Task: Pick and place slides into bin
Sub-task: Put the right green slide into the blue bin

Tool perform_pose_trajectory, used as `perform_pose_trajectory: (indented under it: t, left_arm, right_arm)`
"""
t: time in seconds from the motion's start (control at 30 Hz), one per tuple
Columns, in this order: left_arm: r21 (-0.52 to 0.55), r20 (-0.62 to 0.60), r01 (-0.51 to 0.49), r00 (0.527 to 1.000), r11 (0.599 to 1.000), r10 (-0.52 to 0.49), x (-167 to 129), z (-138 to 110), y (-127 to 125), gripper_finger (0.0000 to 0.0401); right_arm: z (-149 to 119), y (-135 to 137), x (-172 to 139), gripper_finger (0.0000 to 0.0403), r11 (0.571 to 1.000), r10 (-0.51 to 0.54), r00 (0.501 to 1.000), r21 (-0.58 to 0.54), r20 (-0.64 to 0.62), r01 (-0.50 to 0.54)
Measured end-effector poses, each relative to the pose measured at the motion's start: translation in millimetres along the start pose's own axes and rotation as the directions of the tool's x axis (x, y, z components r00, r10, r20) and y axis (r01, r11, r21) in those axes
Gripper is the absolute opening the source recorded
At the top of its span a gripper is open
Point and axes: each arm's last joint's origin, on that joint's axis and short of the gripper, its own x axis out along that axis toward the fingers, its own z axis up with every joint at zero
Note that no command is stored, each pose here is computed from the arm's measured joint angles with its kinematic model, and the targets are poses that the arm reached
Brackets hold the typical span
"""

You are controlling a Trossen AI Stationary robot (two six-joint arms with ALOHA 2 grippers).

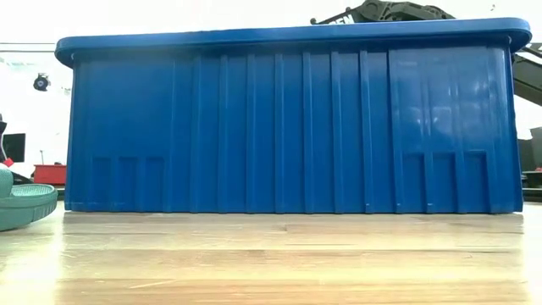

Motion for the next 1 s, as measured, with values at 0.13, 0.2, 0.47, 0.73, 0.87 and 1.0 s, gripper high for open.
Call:
perform_pose_trajectory:
  t: [0.13,0.2,0.47,0.73,0.87,1.0]
  left_arm:
    - [0.000,0.000,0.000,1.000,1.000,0.000,-0.1,0.0,0.0,0.0171]
    - [0.000,0.000,0.000,1.000,1.000,0.000,-0.1,0.0,0.0,0.0171]
    - [0.000,0.000,0.000,1.000,1.000,0.000,-0.1,0.0,0.0,0.0171]
    - [0.000,0.000,0.000,1.000,1.000,0.000,-0.1,0.0,0.0,0.0171]
    - [0.000,0.000,0.000,1.000,1.000,0.000,-0.1,0.0,0.0,0.0171]
    - [0.000,0.000,0.000,1.000,1.000,0.000,-0.1,0.0,0.0,0.0171]
  right_arm:
    - [0.4,-0.1,-0.1,0.0010,0.999,-0.001,1.000,0.042,0.003,0.001]
    - [0.4,-0.1,-0.1,0.0012,0.999,-0.001,1.000,0.039,0.003,0.001]
    - [1.9,-0.9,0.0,0.0013,0.999,-0.012,1.000,0.049,0.015,0.011]
    - [2.1,-0.9,-0.1,0.0060,0.999,-0.013,1.000,0.046,0.016,0.013]
    - [2.0,-0.8,0.0,0.0097,0.999,-0.013,1.000,0.048,0.016,0.013]
    - [2.0,-0.8,0.0,0.0127,0.999,-0.013,1.000,0.052,0.016,0.013]
